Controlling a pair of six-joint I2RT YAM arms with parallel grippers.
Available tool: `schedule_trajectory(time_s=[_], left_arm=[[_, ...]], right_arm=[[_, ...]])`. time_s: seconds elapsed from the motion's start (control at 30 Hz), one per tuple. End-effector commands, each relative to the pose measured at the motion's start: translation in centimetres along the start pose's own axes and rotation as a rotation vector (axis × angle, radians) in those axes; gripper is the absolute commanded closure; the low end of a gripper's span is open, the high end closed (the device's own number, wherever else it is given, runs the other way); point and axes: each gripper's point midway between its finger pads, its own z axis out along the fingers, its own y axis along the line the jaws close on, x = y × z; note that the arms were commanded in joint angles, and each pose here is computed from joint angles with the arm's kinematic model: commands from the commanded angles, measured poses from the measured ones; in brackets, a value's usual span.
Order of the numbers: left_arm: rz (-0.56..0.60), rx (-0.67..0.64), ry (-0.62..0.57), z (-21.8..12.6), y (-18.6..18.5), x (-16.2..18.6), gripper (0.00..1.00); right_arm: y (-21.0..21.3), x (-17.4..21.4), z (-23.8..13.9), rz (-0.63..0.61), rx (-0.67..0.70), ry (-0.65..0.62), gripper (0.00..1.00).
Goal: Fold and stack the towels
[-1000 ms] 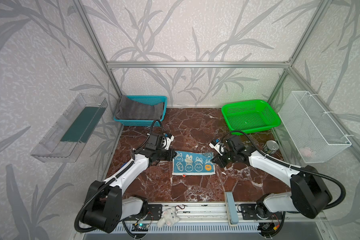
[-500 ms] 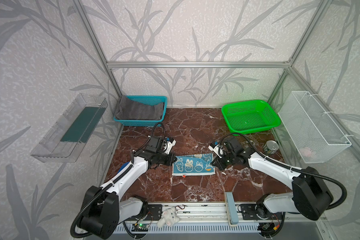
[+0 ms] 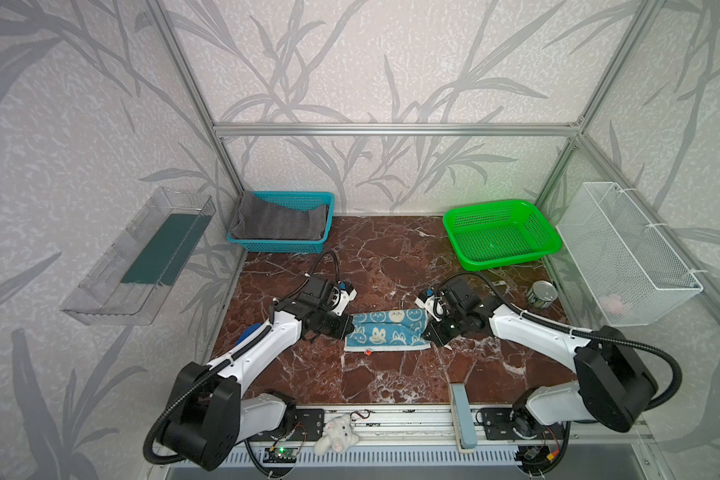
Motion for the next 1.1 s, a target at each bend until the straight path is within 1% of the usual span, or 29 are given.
schedule_trajectory(time_s=[0.0,0.07,0.1,0.17,0.2,0.27,0.33,0.4,0.43,0.47,0.53,0.6,0.67,0.77,0.83,0.9,0.97,1.0,1.03,1.07], left_arm=[[0.027,0.005,0.027,0.0,-0.2,-0.2,0.81],[0.027,0.028,0.053,0.3,-0.5,-0.1,0.75],[0.024,0.032,0.067,0.4,-0.5,-0.1,0.73],[0.019,0.043,0.095,0.6,-0.6,0.1,0.64],[0.012,0.032,0.099,0.8,-0.3,0.1,0.62],[-0.010,0.019,0.112,1.0,0.2,0.1,0.61],[-0.018,0.009,0.108,0.9,0.5,0.0,0.57],[-0.018,-0.010,0.087,0.3,0.9,-0.2,0.51],[-0.016,-0.027,0.068,-0.1,1.2,-0.4,0.46],[-0.011,-0.053,0.043,-0.7,1.6,-0.6,0.40],[-0.017,-0.141,0.000,-2.1,2.7,-1.1,0.33],[0.002,-0.201,-0.059,-3.6,3.2,-1.9,0.29],[0.028,-0.211,-0.134,-4.7,2.9,-2.9,0.28],[0.020,-0.182,-0.227,-6.0,1.9,-4.6,0.27],[-0.022,-0.132,-0.267,-6.4,1.0,-5.8,0.27],[-0.076,-0.046,-0.294,-6.1,-0.2,-6.9,0.29],[-0.106,0.091,-0.302,-5.4,-2.1,-7.6,0.33],[-0.130,0.136,-0.291,-4.9,-2.5,-7.7,0.37],[-0.163,0.181,-0.271,-4.2,-2.9,-7.6,0.43],[-0.191,0.223,-0.238,-3.4,-3.4,-7.1,0.49]], right_arm=[[-0.5,1.2,0.4,0.047,0.027,0.047,0.91],[-0.8,1.4,0.4,0.055,0.046,0.055,0.87],[-0.9,1.5,0.5,0.058,0.051,0.060,0.84],[-1.1,1.7,0.6,0.067,0.058,0.074,0.77],[-1.2,1.7,0.6,0.069,0.059,0.079,0.75],[-1.1,2.0,0.7,0.072,0.052,0.097,0.69],[-1.1,2.1,0.7,0.073,0.060,0.103,0.67],[-1.3,1.8,0.2,0.064,0.083,0.082,0.63],[-1.5,1.4,-0.3,0.056,0.099,0.061,0.59],[-1.5,1.1,-0.7,0.043,0.113,0.037,0.55],[-1.5,0.2,-1.7,0.014,0.136,-0.011,0.48],[-1.2,-0.6,-2.7,-0.020,0.145,-0.057,0.43],[-0.9,-1.3,-3.5,-0.050,0.149,-0.091,0.38],[0.0,-2.3,-4.4,-0.087,0.125,-0.130,0.37],[0.9,-3.1,-4.7,-0.091,0.085,-0.156,0.39],[1.8,-3.7,-4.4,-0.074,0.021,-0.169,0.47],[2.9,-3.9,-3.4,-0.062,-0.062,-0.140,0.63],[3.1,-3.7,-2.9,-0.051,-0.086,-0.113,0.68],[3.2,-3.5,-2.2,-0.029,-0.105,-0.080,0.73],[3.2,-3.2,-1.6,-0.007,-0.122,-0.044,0.76]])
